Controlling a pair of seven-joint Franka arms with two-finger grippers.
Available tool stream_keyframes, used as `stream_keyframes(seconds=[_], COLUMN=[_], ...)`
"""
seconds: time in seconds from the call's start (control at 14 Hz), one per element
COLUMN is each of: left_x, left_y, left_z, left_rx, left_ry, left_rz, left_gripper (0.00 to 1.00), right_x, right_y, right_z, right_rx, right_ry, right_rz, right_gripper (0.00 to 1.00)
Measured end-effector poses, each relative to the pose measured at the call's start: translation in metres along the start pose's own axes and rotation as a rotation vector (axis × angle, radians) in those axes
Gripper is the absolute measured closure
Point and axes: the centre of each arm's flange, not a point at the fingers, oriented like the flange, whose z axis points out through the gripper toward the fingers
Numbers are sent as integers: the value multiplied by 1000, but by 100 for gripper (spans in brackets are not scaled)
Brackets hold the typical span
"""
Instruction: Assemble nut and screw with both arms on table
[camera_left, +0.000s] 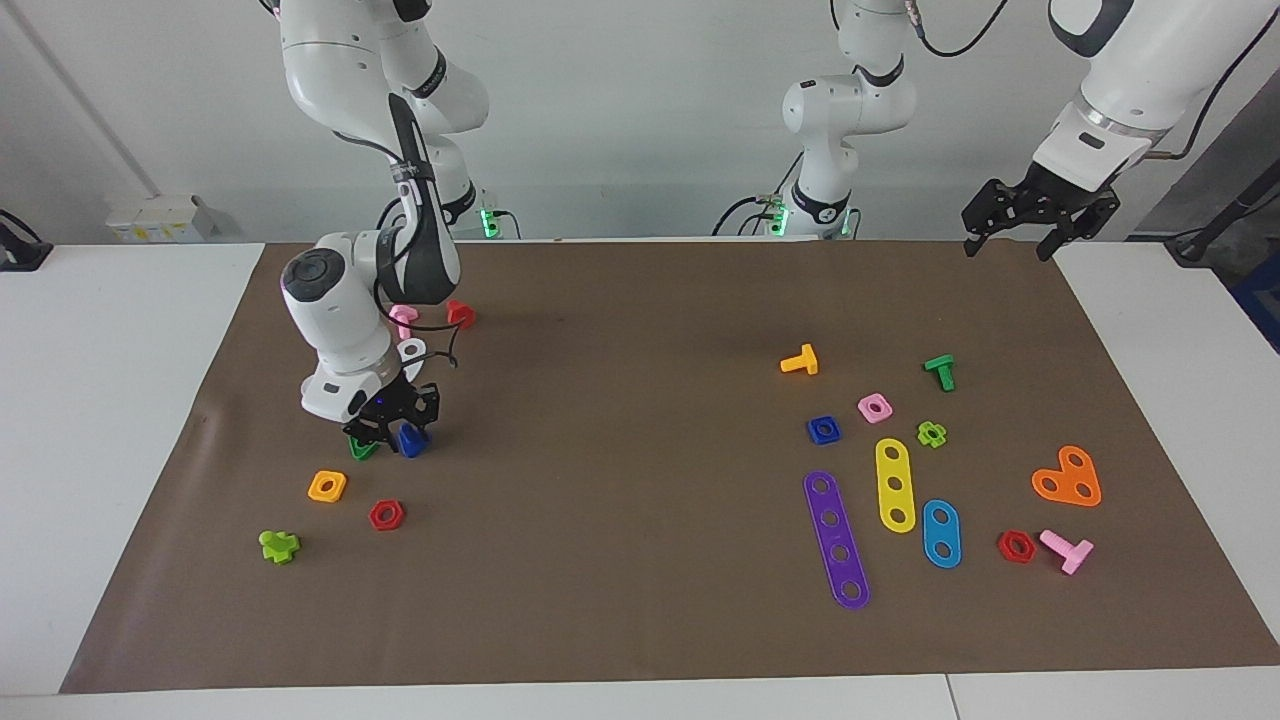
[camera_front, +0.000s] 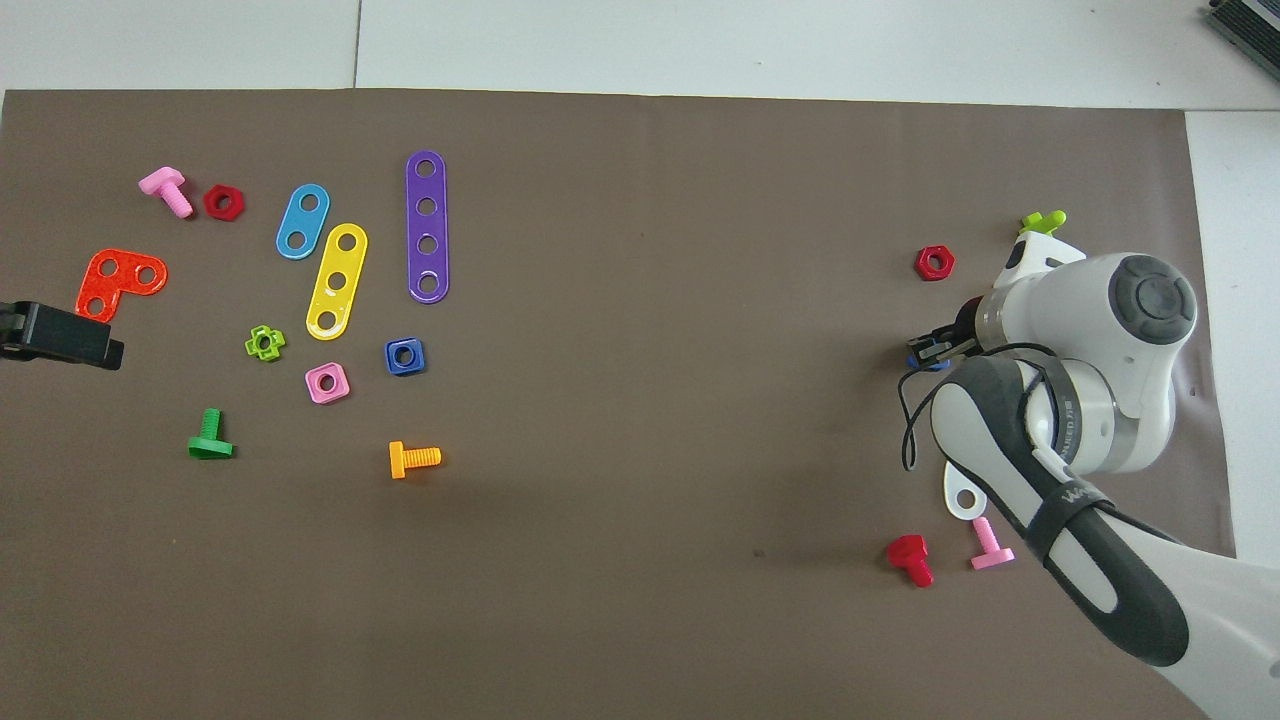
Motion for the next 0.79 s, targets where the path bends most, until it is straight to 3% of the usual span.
stream_keyframes(seconds=[0.72, 0.79], left_x=[0, 0], left_y=[0, 0], left_z=[0, 0], left_rx=[0, 0], left_ry=[0, 0], left_rz=[0, 0], left_gripper=[0, 0], right_x=[0, -1], right_y=[0, 0], right_z=[2, 2], right_rx=[1, 1], right_ry=[-1, -2], right_rz=[1, 1], right_gripper=[65, 76])
